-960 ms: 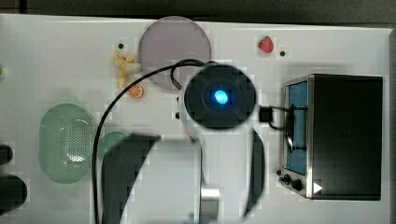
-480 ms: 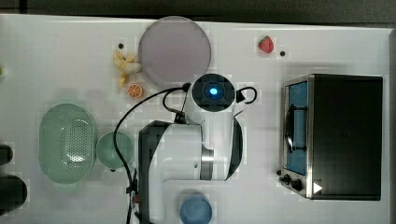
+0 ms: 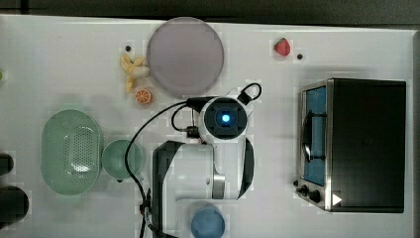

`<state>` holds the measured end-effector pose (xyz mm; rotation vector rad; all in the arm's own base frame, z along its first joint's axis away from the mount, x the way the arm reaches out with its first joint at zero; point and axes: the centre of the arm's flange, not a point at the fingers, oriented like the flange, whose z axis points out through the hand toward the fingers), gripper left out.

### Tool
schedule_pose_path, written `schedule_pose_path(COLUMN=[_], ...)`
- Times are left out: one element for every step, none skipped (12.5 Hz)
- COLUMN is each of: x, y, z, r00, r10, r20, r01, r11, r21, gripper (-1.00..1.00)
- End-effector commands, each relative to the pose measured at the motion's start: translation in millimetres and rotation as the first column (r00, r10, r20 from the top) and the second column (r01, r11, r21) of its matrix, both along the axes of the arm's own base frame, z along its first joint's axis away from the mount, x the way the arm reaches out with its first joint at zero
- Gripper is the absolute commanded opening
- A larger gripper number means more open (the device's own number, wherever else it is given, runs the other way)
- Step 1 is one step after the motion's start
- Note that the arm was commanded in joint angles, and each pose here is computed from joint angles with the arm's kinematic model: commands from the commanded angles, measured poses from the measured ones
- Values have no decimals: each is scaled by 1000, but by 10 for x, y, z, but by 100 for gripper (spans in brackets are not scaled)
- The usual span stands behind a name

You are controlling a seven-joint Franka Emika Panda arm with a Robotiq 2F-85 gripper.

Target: Pick Ketchup from the table and place it in strainer.

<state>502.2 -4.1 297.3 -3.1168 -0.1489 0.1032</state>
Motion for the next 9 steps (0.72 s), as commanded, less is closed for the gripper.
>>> schedule_pose_path(x=[-93, -108, -123, -132, -139, -158, -187, -205, -218], y=[-35, -36, -31, -32, -29, -25, -20, -22, -31], z=[-423, -556, -685, -808, -926, -1043, -1157, -1252, -1336], r00=[996, 996, 996, 997, 996, 996, 997, 997, 997], r10=[85, 84, 84, 83, 83, 82, 82, 80, 76], r20=[-6, 1, 0, 5, 12, 16, 15, 16, 15], r01=[-85, -84, -84, -83, -83, -82, -82, -80, -77], r11=[996, 996, 996, 996, 996, 996, 996, 996, 997], r21=[14, 15, 18, 20, 21, 23, 26, 28, 29], gripper=[100, 100, 100, 100, 100, 100, 100, 100, 100])
